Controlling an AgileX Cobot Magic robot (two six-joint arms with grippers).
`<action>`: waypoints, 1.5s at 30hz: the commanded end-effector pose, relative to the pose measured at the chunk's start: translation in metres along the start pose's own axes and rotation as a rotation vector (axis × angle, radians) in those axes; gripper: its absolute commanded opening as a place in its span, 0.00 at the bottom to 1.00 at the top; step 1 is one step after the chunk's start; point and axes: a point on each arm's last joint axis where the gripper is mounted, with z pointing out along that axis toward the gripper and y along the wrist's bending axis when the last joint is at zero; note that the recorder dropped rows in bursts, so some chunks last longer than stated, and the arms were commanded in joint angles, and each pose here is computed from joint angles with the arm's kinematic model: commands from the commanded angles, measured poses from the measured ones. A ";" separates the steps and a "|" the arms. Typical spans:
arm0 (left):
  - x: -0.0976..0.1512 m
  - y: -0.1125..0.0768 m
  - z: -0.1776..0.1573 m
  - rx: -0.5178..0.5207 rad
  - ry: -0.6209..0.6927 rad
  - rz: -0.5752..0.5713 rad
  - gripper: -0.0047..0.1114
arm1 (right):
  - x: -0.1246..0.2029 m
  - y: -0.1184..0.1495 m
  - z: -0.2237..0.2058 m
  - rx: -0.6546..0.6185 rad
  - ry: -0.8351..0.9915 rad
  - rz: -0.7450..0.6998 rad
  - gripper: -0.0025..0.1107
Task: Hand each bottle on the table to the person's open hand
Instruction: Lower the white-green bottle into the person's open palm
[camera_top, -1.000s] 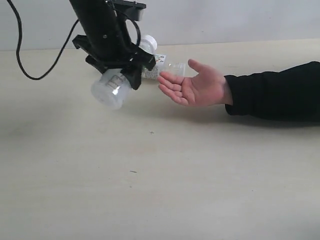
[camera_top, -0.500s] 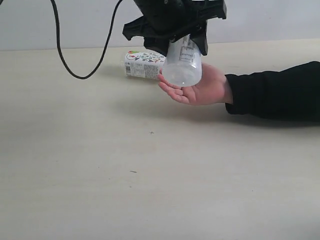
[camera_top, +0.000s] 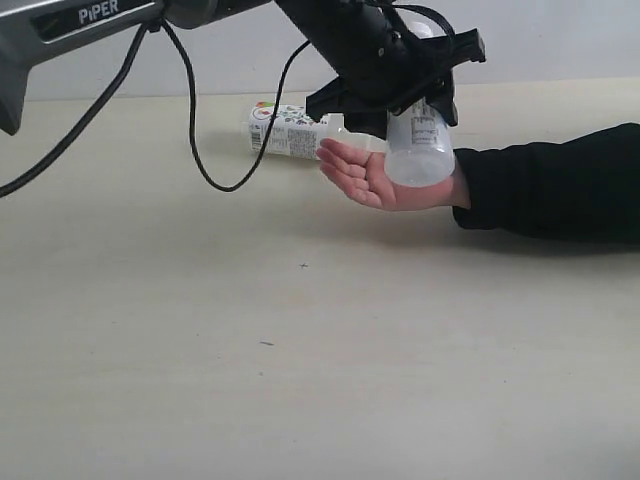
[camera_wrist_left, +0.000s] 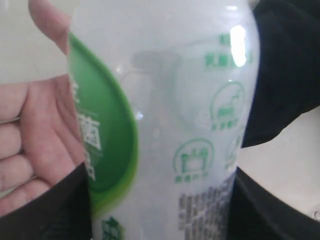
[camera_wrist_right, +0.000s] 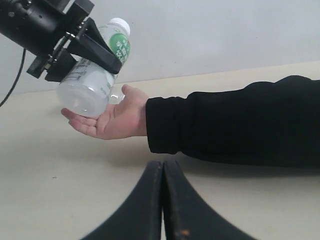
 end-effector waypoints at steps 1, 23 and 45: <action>-0.004 0.000 0.010 0.024 -0.043 -0.019 0.04 | 0.001 0.001 0.000 -0.026 -0.006 -0.005 0.02; -0.006 0.025 0.028 -0.154 -0.092 -0.109 0.04 | 0.001 0.001 0.000 -0.026 -0.006 -0.005 0.02; -0.006 0.042 0.046 -0.072 0.011 -0.151 0.09 | 0.001 0.001 0.000 -0.026 -0.006 -0.005 0.02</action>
